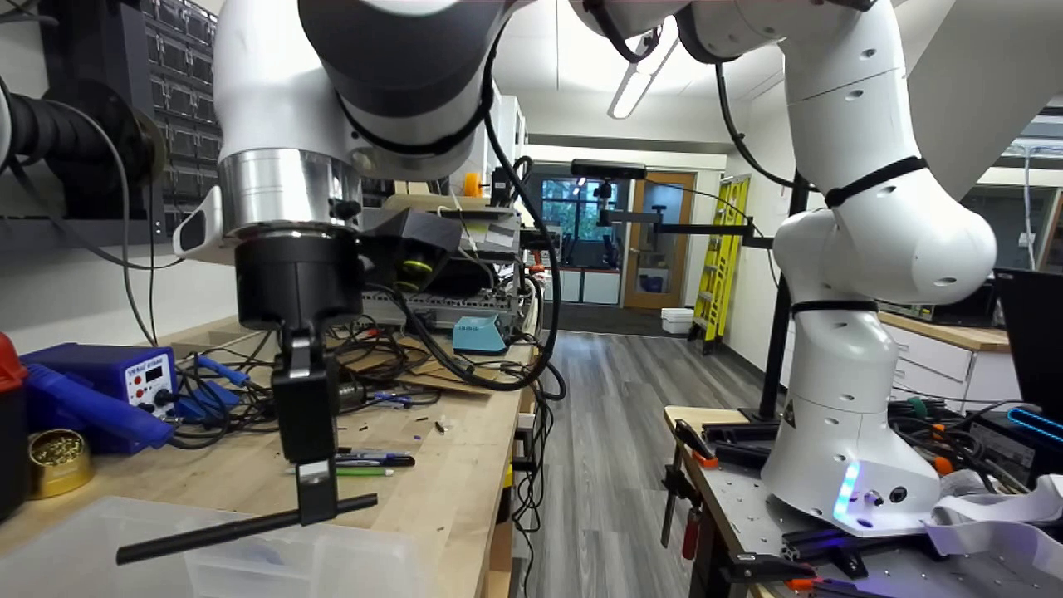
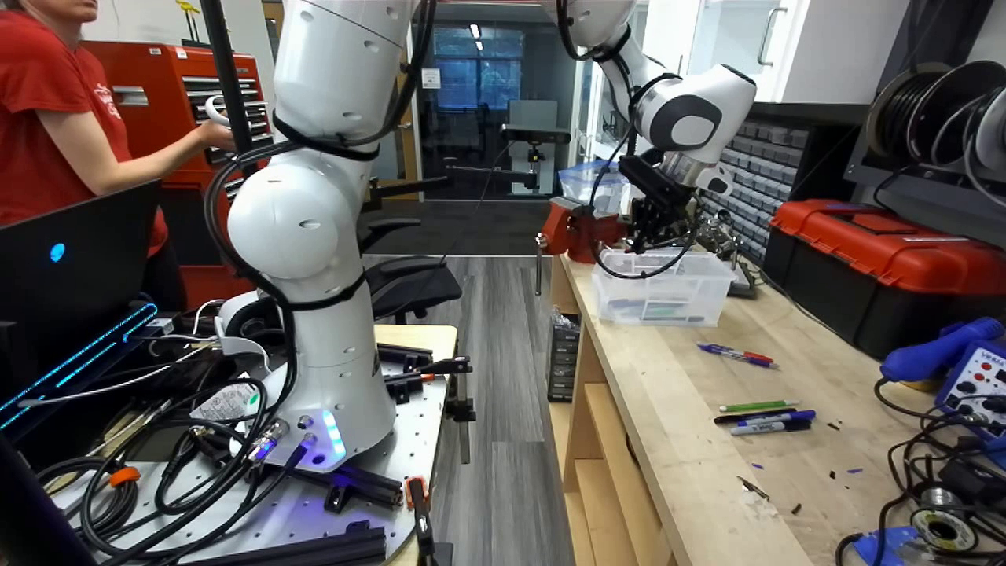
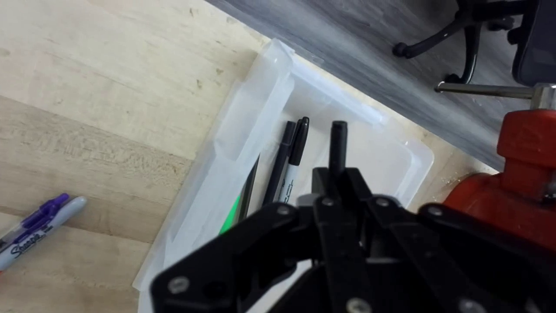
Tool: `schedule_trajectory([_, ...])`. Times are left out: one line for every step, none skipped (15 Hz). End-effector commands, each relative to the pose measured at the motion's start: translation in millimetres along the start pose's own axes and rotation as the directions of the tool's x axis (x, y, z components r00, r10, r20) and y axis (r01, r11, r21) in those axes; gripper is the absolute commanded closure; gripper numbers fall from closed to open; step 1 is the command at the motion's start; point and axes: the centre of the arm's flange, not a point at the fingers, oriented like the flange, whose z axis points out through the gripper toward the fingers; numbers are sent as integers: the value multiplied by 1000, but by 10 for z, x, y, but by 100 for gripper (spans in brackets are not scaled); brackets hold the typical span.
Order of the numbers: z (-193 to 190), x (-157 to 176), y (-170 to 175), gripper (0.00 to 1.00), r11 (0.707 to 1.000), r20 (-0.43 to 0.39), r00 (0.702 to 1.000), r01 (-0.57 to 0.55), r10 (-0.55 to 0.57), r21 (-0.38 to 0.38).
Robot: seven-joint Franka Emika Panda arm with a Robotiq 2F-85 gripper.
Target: Pick up the pen and put it in the box
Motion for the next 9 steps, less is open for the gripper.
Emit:
schedule_trajectory([141,231,-28,98,1000,21,999,-28,27,10])
schedule_trajectory([187,272,-29,98,1000,23,999,-28,27,13])
schedule_trajectory([223,306,-31,98,1000,15,1000,-24,24,13])
schedule_trajectory([251,338,-35,98,1000,14,1000,-13,13,11])
schedule_trajectory([263,359,-40,65,1000,8,1000,-5,4,9])
schedule_trajectory([267,374,-34,64,1000,-2,1000,2,-2,3])
schedule_trajectory([250,388,-30,59,1000,-15,1000,7,-7,0])
schedule_trajectory([220,393,-12,53,1000,-33,999,11,-11,-7])
schedule_trajectory([176,395,4,45,1000,-54,998,15,-15,-14])
